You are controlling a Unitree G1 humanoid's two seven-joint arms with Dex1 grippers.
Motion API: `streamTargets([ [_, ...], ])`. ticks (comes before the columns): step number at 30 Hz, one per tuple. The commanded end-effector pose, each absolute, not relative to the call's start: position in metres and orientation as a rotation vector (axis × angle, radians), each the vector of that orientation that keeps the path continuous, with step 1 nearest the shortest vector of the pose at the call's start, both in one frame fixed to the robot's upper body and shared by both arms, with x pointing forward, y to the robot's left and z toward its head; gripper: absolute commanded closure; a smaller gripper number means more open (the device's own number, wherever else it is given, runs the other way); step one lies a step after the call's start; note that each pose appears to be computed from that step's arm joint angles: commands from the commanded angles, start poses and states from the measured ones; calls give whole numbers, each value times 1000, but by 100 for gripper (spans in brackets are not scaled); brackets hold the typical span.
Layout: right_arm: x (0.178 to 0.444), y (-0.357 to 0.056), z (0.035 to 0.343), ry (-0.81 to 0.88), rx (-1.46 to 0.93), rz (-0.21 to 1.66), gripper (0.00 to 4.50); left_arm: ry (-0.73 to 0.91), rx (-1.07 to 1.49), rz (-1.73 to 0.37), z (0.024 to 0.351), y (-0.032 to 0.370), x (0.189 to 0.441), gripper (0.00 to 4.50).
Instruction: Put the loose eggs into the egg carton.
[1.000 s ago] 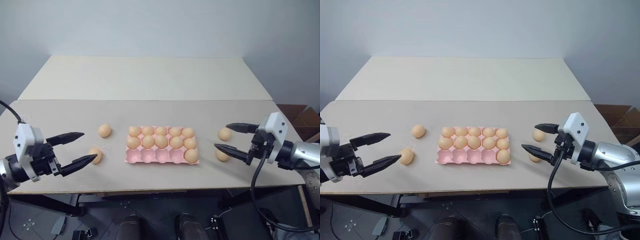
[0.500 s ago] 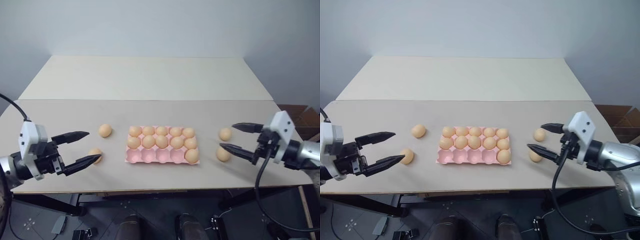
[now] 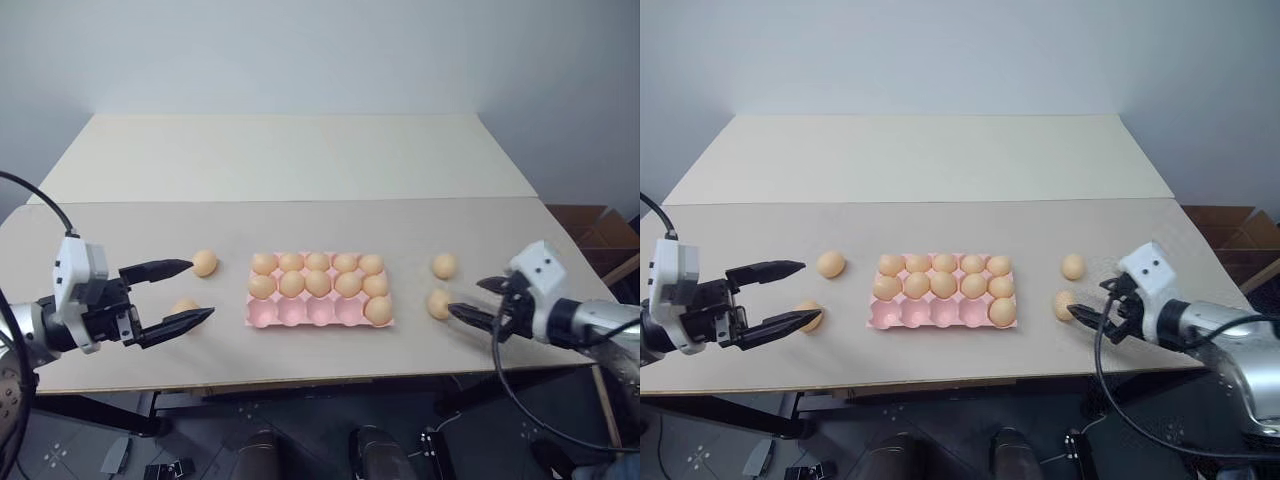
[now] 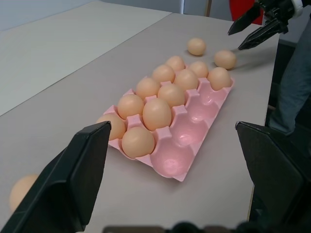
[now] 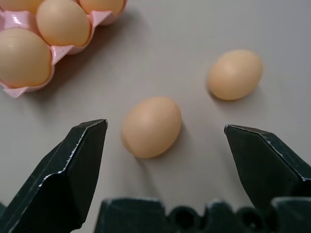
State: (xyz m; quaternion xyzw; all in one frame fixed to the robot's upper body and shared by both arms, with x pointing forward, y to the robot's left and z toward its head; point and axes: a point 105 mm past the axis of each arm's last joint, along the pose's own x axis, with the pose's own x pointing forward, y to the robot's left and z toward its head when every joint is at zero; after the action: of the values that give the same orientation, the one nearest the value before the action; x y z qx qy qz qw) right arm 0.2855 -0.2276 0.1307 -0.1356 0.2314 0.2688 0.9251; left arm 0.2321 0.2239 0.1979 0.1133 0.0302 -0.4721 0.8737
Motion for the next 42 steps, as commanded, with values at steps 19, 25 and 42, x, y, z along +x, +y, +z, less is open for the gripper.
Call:
streamTargets([
  [19,306,-166,166,329,-293,590,228,27,268,-971,206,224,229,0],
  [25,295,-96,165,289,-301,799,228,28,265,-972,205,222,230,0],
  [42,284,-91,167,273,-365,859,3,29,278,-949,206,227,229,0],
])
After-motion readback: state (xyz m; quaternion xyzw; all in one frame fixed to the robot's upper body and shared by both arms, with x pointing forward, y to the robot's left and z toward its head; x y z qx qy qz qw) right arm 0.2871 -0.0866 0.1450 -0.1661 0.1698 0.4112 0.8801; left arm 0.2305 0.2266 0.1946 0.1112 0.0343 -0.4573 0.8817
